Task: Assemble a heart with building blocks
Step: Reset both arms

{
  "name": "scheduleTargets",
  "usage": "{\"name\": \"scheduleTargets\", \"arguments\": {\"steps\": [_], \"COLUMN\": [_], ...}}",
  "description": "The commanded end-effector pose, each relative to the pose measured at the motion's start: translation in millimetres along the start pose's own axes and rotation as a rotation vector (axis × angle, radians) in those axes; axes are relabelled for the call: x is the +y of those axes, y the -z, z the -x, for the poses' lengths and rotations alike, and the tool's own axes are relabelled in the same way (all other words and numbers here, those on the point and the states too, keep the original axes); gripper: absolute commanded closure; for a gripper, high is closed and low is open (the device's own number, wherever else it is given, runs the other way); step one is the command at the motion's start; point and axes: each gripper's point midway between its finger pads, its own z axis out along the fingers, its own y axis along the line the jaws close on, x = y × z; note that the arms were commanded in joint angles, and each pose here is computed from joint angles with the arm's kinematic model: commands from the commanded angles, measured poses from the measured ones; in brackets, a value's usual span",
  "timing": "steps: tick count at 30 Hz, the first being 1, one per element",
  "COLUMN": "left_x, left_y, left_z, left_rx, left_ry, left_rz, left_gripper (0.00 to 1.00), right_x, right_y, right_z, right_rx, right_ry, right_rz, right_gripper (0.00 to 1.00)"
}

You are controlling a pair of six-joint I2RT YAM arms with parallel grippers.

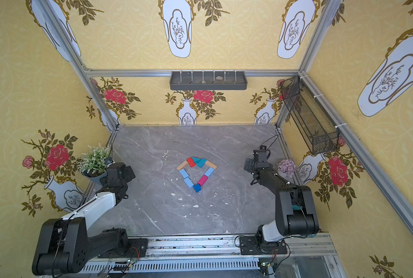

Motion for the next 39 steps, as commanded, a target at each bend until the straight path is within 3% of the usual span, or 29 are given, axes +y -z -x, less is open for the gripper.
{"name": "scheduleTargets", "arguments": {"steps": [1,6,12,17,21,22,24,25,28,39], "left_x": [-20,-29,-49,-56,-54,-51,-49,-49,-50,-50], "left_y": [-4,-14,-16,-10,-10,-10,-10,-11,-10,-10], "left_z": [31,34,28,20,17,18,20,20,19,20], "left_rx": [-0.130,-0.173,-0.161,-0.235,-0.219,-0.231,-0.234,-0.233,-0.233,-0.233], "left_ry": [-0.018,-0.042,-0.091,-0.105,-0.112,-0.107,-0.100,-0.100,-0.101,-0.102], "left_rz": [-0.112,-0.220,-0.337,-0.403,-0.378,-0.356,-0.339,-0.337,-0.340,-0.344], "left_gripper": [0.03,0.02,0.01,0.01,0.01,0.01,0.01,0.01,0.01,0.01], "right_x": [11,5,-8,-36,-21,-20,-29,-29,-34,-26], "right_y": [5,9,34,29,27,36,59,62,35,33], "right_z": [63,58,16,15,9,5,-3,-6,0,-1], "right_rx": [-0.288,-0.266,-0.238,-0.353,-0.373,-0.426,-0.582,-0.587,-0.459,-0.455], "right_ry": [0.039,0.062,0.093,-0.110,-0.044,-0.033,-0.052,-0.054,-0.075,-0.041], "right_rz": [0.128,0.163,0.136,0.199,0.249,0.255,0.223,0.216,0.182,0.165], "right_gripper": [0.01,0.03,0.05,0.03,0.12,0.02,0.02,0.02,0.03,0.03]}}
